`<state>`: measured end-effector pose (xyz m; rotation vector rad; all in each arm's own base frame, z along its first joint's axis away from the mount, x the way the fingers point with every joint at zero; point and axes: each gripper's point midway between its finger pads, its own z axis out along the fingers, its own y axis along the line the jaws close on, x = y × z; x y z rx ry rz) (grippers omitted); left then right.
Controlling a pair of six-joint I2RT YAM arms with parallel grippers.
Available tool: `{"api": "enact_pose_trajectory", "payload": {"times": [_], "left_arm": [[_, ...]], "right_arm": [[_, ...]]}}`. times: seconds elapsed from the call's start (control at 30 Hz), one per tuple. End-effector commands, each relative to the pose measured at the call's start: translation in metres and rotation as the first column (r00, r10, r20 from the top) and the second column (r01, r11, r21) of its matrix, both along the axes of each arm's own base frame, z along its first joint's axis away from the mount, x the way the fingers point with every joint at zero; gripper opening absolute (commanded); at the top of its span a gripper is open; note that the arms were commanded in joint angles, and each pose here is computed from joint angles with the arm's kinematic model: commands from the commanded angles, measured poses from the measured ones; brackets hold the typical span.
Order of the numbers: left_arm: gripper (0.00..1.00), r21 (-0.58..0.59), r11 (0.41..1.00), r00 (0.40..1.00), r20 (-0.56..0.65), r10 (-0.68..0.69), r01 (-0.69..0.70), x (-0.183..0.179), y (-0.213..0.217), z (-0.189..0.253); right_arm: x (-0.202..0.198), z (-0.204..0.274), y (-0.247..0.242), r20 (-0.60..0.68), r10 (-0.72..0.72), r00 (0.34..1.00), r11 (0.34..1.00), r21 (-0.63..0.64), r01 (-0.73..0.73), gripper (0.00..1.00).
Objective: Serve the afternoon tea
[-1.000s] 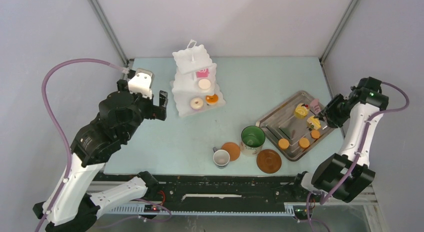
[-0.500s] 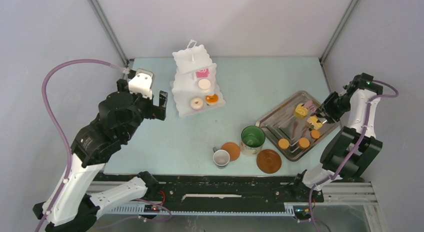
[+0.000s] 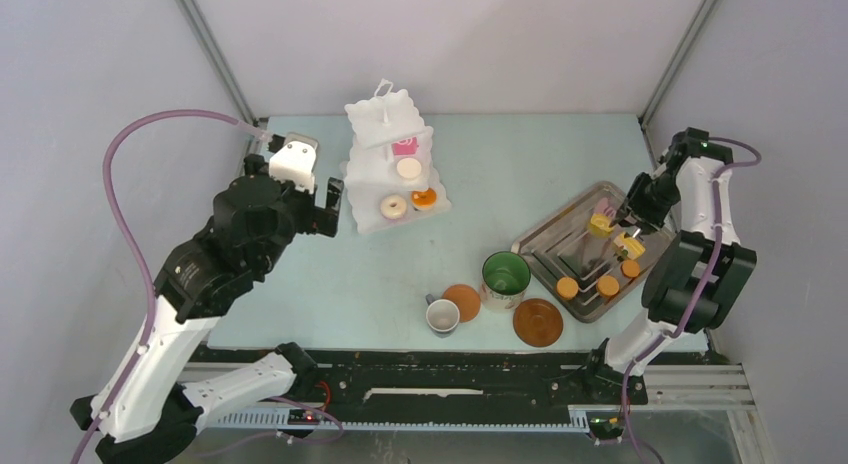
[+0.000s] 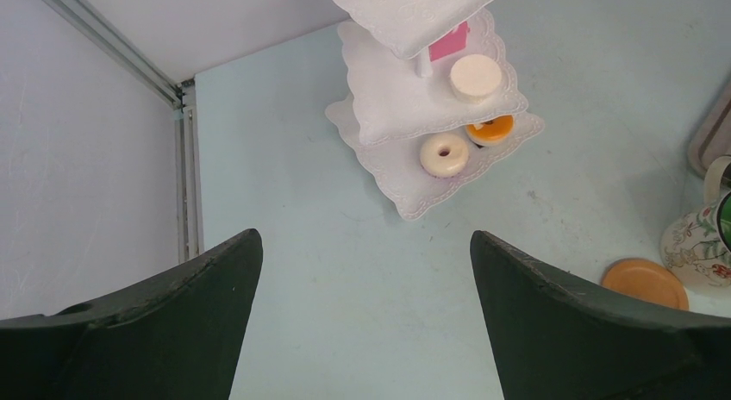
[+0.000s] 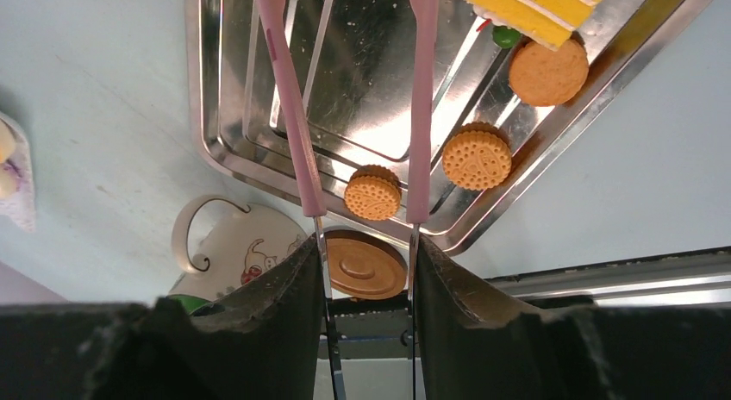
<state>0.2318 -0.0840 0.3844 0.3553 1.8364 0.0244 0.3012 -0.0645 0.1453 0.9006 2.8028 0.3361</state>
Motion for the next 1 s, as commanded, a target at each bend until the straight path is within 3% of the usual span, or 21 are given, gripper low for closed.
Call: {"api": "enact_pose_trajectory", "payload": {"times": [0.0, 0.53, 0.97], "left_arm": [[0.98, 0.005, 1.000, 0.999, 0.036, 0.017, -0.017, 0.001, 0.006, 0.015], [0.98, 0.007, 0.999, 0.998, 0.052, 0.031, -0.032, -0.004, 0.014, 0.025], [0.98, -0.001, 0.999, 0.998, 0.059, 0.038, -0.038, -0.006, 0.016, 0.033]], "right_arm": [[0.012, -0.001, 0.000, -0.002, 0.052, 0.999, 0.996, -0.078, -0.052, 0.42], [0.026, -0.013, -0.006, -0.049, 0.115, 0.992, 0.965, -0.232, -0.123, 0.44], [0.039, -0.021, -0.001, -0.031, 0.153, 0.988, 0.968, -0.198, -0.156, 0.39]]}}
